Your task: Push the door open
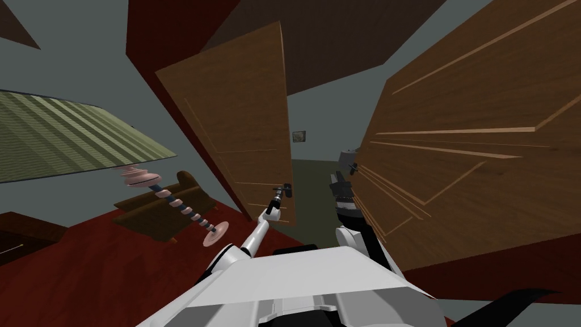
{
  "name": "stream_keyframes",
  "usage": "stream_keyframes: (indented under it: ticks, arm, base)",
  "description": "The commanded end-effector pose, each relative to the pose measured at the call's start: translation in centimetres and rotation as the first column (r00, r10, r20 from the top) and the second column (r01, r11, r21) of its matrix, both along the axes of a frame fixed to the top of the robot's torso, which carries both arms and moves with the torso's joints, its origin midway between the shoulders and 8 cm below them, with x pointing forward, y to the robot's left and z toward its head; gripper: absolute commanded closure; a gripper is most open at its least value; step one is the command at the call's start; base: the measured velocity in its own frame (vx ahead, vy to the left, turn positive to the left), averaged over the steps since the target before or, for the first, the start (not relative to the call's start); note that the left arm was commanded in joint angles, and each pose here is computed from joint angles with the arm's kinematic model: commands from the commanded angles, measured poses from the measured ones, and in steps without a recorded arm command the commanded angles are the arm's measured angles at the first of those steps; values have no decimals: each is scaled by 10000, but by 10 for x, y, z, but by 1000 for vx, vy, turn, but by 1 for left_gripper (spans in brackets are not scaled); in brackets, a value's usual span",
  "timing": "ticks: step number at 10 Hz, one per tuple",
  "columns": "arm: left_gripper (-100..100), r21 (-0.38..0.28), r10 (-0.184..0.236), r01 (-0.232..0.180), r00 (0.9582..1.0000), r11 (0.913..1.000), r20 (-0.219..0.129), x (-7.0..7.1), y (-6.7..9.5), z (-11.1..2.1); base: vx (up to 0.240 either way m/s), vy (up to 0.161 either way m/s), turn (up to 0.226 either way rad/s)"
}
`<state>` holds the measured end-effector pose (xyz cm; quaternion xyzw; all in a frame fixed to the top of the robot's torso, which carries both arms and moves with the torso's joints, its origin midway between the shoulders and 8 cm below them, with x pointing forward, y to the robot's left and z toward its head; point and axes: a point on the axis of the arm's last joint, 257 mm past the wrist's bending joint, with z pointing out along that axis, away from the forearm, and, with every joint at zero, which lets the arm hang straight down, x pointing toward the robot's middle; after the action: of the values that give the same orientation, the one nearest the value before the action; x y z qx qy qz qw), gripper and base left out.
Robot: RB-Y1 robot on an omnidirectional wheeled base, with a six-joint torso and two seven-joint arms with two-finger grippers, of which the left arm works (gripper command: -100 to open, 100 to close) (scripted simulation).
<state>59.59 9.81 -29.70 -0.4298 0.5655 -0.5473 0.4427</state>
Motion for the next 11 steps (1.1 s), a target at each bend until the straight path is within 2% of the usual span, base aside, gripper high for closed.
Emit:
stream_keyframes:
  ticks: [1,6,9,10,11]
  arm:
    - [100,23,371,-371,9992,9993,173,8,21,7]
    - [100,6,913,-914,9957,9958,161,14,49,7]
    - [100,-47,1341,-1341,9909,9910,139,17,70,7]
    - [100,-47,1341,-1341,9909,9910,139,17,70,7]
    - [100,-92,1573,-1572,9875,9875,120,18,81,6]
  base:
    - [104,-123,36]
    - [116,-120,64]
    - [137,-151,93]
    - [104,-113,45]
    - [151,-153,68]
